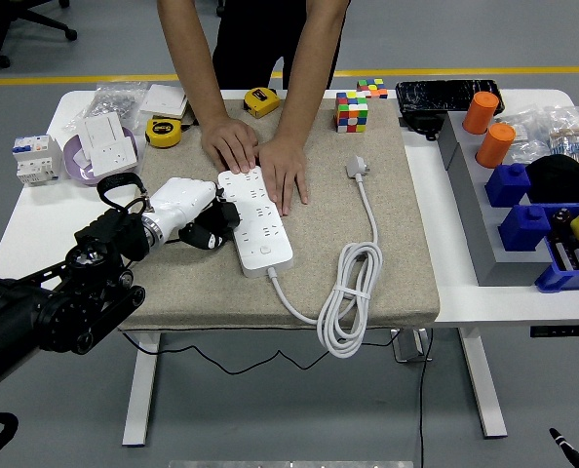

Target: Pick up the plug,place it near the board,insert it into the board,press the button

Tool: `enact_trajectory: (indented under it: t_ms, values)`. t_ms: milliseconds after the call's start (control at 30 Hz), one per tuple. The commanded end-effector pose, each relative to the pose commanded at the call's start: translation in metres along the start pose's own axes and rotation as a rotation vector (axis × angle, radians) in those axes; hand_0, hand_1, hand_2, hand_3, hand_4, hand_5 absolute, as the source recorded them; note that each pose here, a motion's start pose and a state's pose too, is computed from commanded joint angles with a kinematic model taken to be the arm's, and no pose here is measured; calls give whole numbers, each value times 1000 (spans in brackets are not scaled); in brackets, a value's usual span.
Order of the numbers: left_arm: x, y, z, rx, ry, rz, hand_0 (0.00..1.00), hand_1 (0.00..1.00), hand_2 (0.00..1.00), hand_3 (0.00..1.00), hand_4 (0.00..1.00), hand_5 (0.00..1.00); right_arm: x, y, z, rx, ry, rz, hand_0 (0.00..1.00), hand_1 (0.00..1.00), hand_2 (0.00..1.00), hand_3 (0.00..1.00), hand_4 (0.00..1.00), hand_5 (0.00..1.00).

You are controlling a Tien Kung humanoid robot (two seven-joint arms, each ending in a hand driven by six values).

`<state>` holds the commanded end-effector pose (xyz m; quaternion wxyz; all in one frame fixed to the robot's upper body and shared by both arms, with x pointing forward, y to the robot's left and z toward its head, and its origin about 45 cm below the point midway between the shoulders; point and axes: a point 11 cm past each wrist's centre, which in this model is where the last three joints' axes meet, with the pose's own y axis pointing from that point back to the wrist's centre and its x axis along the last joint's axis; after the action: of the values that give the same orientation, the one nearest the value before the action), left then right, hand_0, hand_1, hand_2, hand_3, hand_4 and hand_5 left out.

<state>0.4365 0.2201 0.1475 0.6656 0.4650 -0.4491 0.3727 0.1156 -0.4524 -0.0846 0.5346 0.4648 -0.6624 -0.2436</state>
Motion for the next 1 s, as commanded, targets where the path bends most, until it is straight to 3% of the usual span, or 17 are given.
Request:
enact_trajectory:
  t_ms: [767,800,967,1000]
  values:
    - [8,0,4,-8,9,5,492,707,748,775,796,165,1,0,-2,5,-8,3,898,880,831,853,998,998]
    - [8,0,4,-9,10,5,495,714,758,795,832,176,1,0,-3,5,-9,2,899,880,832,853,998,998]
    - [10,1,4,-7,18,-6,495,714,758,795,832,176,2,-1,-3,5,-12,5,899,880,832,853,998,998]
    - [11,2,4,-5,21,-10,527,744,793,829,930,204,2,0,-2,3,-12,5,899,882,833,853,998,998]
